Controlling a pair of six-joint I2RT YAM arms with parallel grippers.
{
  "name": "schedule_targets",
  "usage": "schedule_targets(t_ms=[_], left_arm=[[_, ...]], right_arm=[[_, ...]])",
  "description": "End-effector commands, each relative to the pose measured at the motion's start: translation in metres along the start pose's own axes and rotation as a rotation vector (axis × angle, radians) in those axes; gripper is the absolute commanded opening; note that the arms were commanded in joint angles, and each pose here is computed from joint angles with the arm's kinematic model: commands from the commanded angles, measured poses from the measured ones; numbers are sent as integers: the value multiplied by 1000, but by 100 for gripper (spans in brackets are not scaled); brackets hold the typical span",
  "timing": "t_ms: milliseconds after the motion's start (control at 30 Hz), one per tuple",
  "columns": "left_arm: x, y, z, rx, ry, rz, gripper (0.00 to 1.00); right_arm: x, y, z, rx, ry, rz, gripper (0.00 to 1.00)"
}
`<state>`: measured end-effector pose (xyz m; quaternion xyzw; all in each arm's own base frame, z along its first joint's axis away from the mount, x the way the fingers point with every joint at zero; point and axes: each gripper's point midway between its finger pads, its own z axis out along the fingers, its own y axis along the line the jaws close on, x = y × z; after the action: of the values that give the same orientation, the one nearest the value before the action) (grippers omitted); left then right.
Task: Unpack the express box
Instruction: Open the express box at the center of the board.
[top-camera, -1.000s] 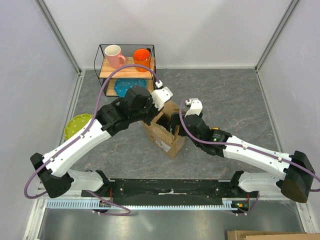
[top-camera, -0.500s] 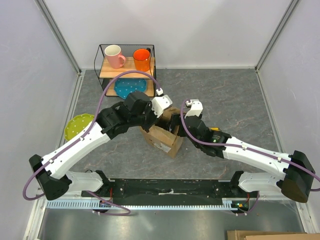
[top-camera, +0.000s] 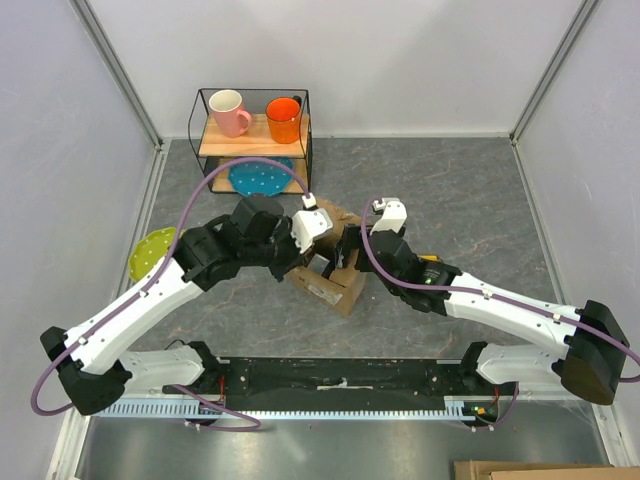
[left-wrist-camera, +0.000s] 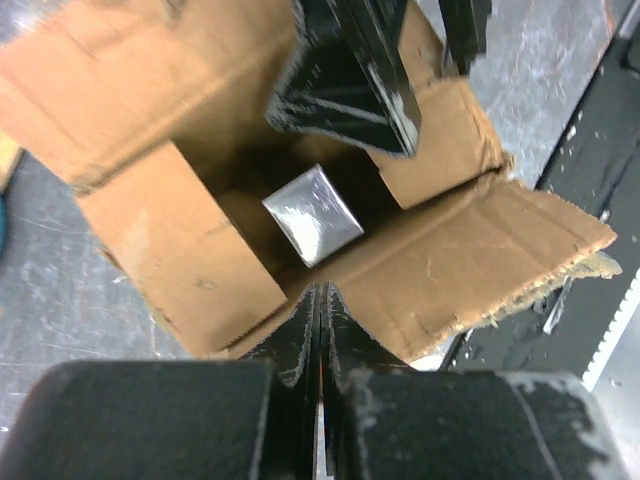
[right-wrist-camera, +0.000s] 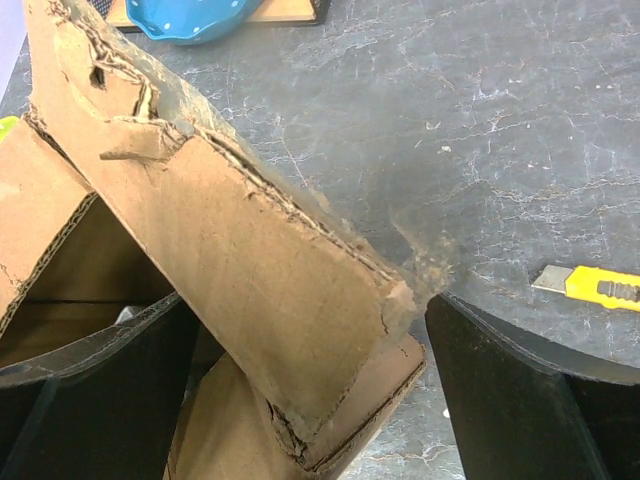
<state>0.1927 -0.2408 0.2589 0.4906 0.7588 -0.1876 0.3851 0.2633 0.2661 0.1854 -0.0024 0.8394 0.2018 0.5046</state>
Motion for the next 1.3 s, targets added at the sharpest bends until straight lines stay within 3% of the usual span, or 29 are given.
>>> schedule_targets(t_ms=[0, 233, 367, 567, 767, 1167, 1267], left_arm=[[28, -18, 4, 87, 65, 14, 2], [54, -15, 12, 53, 99, 5, 2], [49, -12, 20, 39, 67, 13, 2], [28, -25, 23, 93, 20, 72, 2], [39, -48, 29, 204, 61, 99, 2], [76, 16, 31, -132, 210, 252, 2], [81, 12, 33, -109, 217, 269, 2]], right_arm=[[20, -17, 2, 63, 58, -57, 98], [22, -16, 7, 73, 66, -55, 98], [25, -14, 9, 70, 73, -48, 98], [33, -15, 14, 78, 90, -44, 98], [37, -15, 15, 79, 100, -39, 98], [45, -30, 13, 108, 113, -32, 98], [46, -30, 14, 107, 114, -25, 98]])
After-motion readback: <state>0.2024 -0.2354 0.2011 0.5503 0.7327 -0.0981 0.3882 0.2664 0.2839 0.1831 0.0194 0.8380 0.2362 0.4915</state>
